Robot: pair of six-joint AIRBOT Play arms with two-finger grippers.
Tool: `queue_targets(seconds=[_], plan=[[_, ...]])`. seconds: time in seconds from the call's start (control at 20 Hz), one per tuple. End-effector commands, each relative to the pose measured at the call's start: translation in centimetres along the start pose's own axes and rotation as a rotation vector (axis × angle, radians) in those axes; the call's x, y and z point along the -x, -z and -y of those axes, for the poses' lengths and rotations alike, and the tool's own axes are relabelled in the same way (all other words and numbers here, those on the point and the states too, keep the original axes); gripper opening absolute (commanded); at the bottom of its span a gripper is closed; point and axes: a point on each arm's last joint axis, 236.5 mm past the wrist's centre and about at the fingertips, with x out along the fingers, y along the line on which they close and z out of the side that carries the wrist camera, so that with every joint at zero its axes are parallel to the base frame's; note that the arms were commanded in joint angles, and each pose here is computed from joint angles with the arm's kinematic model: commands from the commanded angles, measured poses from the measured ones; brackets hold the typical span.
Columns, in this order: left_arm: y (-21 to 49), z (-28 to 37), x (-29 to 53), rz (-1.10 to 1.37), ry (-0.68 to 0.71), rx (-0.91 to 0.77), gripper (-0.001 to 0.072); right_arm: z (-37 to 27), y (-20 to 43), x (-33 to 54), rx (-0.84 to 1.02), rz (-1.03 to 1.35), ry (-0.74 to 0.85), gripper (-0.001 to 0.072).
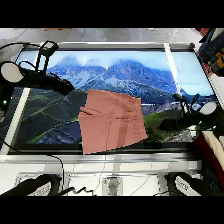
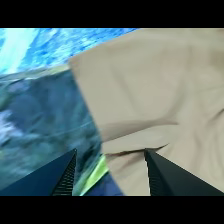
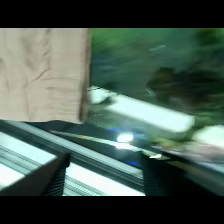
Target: Fold the clothes and pants, and hang the long-sleeved shirts on hangers.
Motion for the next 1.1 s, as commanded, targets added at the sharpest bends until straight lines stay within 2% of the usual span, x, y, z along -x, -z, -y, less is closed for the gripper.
queue_targets(seconds=[0.0, 0.15, 0.3, 0.4, 0.6, 0.65, 0.75, 0.8, 0.9, 1.0, 1.05], plan=[[-0.5, 0.8, 0.0, 0.021, 0.036, 0.024, 0.0463, -0.4, 2.6, -5.1, -0.218, 0.001, -0.118, 0.0497], [1.5, 0.9, 0.2, -0.056, 0.055, 0.040, 0.0462, -1.1, 3.8, -7.5, -0.303, -0.090, -0.208, 0.0497], [4.1, 0.1, 1.0, -0.152, 0.064, 0.130, 0.0463, -2.1, 3.5, -9.4, -0.348, -0.119, -0.318, 0.0484], [5.6, -1.4, 1.9, -0.187, 0.051, 0.195, 0.0462, -2.5, 3.1, -10.2, -0.352, -0.112, -0.372, 0.0441], [11.5, -4.1, 3.5, -0.231, -0.002, 0.359, 0.0463, -2.7, 1.6, -10.7, -0.347, -0.051, -0.409, 0.0430], [13.9, -3.8, 3.5, -0.251, 0.005, 0.417, 0.0462, -2.4, 1.3, -10.8, -0.348, -0.038, -0.398, 0.0374], [18.8, -2.0, 2.6, -0.275, 0.043, 0.537, 0.0462, -1.7, 0.8, -11.1, -0.337, -0.009, -0.368, 0.0362], [20.9, -0.9, 2.0, -0.287, 0.056, 0.579, 0.0462, -1.6, 0.8, -11.1, -0.332, -0.005, -0.365, 0.0292], [26.0, 2.3, 0.3, -0.365, 0.097, 0.637, 0.0462, -1.6, 0.8, -11.1, -0.324, -0.003, -0.365, 0.0199], [30.0, 5.3, -0.9, -0.440, 0.156, 0.695, 0.0462, -1.6, 0.7, -11.1, -0.307, 0.003, -0.365, 0.0021], [31.6, 6.6, -1.4, -0.471, 0.181, 0.723, 0.0461, -1.7, 0.6, -11.1, -0.300, 0.007, -0.369, 0.0023]])
